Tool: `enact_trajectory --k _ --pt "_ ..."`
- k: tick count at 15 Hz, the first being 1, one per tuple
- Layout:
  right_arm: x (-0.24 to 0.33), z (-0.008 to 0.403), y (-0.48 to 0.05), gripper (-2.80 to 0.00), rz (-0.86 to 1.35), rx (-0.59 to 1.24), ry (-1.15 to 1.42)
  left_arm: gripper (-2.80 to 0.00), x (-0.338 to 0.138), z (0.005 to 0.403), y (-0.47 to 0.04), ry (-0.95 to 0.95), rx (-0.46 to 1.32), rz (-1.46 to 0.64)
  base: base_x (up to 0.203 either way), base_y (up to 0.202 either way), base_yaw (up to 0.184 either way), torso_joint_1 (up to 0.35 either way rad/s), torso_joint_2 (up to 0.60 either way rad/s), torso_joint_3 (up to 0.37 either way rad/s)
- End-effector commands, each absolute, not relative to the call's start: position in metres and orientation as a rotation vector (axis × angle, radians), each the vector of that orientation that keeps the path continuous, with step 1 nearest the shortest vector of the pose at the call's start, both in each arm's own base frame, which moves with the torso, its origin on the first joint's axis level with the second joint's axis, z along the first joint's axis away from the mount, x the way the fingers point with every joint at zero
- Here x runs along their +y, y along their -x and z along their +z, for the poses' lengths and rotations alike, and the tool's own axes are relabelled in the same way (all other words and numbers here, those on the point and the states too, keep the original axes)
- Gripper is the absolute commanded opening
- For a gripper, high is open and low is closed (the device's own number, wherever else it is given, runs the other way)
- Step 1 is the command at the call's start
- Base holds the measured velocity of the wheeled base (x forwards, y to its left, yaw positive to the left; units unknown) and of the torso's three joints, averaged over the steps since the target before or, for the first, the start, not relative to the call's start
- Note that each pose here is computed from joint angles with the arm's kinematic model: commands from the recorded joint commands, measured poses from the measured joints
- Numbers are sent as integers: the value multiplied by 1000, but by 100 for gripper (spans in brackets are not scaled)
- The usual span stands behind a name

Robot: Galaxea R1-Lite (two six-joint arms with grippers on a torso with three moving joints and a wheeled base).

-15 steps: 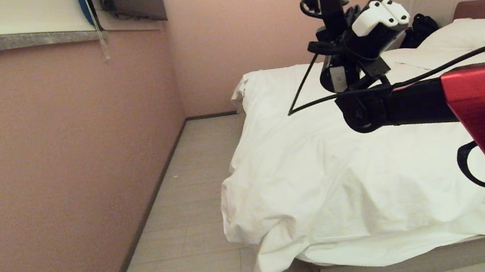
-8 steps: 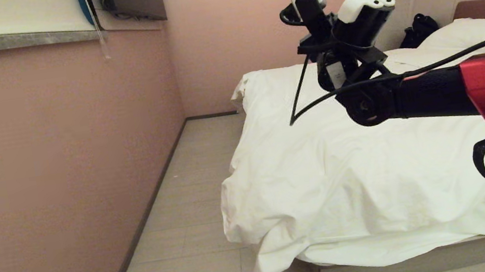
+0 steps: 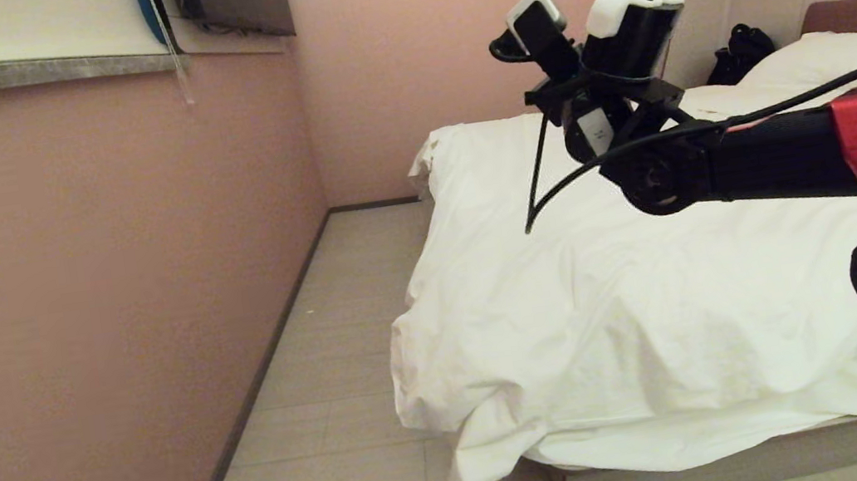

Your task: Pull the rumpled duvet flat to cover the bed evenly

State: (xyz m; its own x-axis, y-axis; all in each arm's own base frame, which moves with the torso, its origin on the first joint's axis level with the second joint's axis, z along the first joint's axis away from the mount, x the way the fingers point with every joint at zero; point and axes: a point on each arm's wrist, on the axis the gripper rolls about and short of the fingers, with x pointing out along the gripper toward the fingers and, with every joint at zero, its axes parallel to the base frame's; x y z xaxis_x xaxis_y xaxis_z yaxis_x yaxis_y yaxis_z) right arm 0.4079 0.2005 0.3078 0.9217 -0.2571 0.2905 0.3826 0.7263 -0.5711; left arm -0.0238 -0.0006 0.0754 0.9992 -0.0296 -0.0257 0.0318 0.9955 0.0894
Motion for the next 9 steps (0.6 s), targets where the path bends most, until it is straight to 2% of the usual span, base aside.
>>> enact_trajectory --k 1,9 --pt "198 314 -404 -280 -366 -203 668 -280 -1 75 24 -90 25 -30 0 0 0 0 0 0" --pt "160 344 -395 -280 -453 -195 679 -280 -1 75 24 -90 25 -30 0 0 0 0 0 0"
